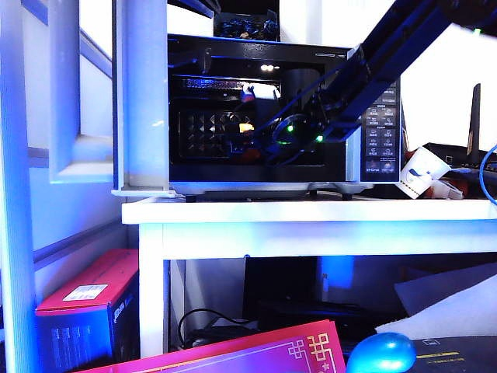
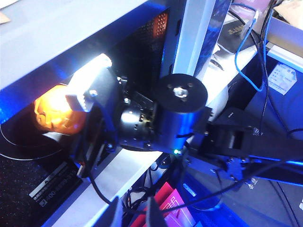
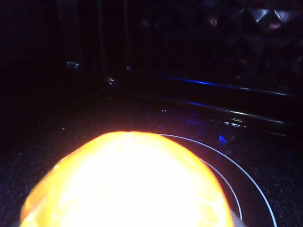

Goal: Open the microwave door, place the orange inside the microwave, then close the microwave door.

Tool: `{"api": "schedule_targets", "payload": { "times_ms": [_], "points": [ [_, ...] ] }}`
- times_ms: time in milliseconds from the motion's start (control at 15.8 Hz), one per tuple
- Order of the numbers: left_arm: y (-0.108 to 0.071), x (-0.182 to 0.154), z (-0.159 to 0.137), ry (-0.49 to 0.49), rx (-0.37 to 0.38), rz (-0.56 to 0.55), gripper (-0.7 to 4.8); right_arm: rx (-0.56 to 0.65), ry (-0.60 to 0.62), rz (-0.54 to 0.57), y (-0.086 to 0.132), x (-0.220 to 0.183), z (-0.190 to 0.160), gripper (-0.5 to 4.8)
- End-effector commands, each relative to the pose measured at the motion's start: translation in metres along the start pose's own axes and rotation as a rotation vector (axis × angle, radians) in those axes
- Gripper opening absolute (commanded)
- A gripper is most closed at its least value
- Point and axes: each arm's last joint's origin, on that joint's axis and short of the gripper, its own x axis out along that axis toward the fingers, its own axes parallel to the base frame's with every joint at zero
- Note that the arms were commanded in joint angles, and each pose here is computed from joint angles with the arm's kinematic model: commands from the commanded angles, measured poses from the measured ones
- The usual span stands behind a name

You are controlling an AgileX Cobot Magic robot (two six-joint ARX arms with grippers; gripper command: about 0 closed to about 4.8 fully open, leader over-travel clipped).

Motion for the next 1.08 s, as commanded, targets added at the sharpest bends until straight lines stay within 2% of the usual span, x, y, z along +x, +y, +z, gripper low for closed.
{"api": "schedule_targets", "payload": {
  "times_ms": [63,506,1076],
  "points": [
    [-0.0003,-0.0010,-0.0021,0.023,-0.010,0.000,0.83,-0.011,-0.043,-0.028,-0.0019,0.0062,0.0035,3.36],
    [-0.0006,-0.0011,-0.0040,0.041,-0.017,-0.002,0.83,-0.033,-0.131,-0.007,0.0059,0.0078,0.0125,3.36],
    [-0.0010,-0.0012,-0.0060,0.061,-0.025,-0.006,0.83,-0.019,-0.135,-0.010,0.0079,0.0081,0.0128,3.36]
  ]
}}
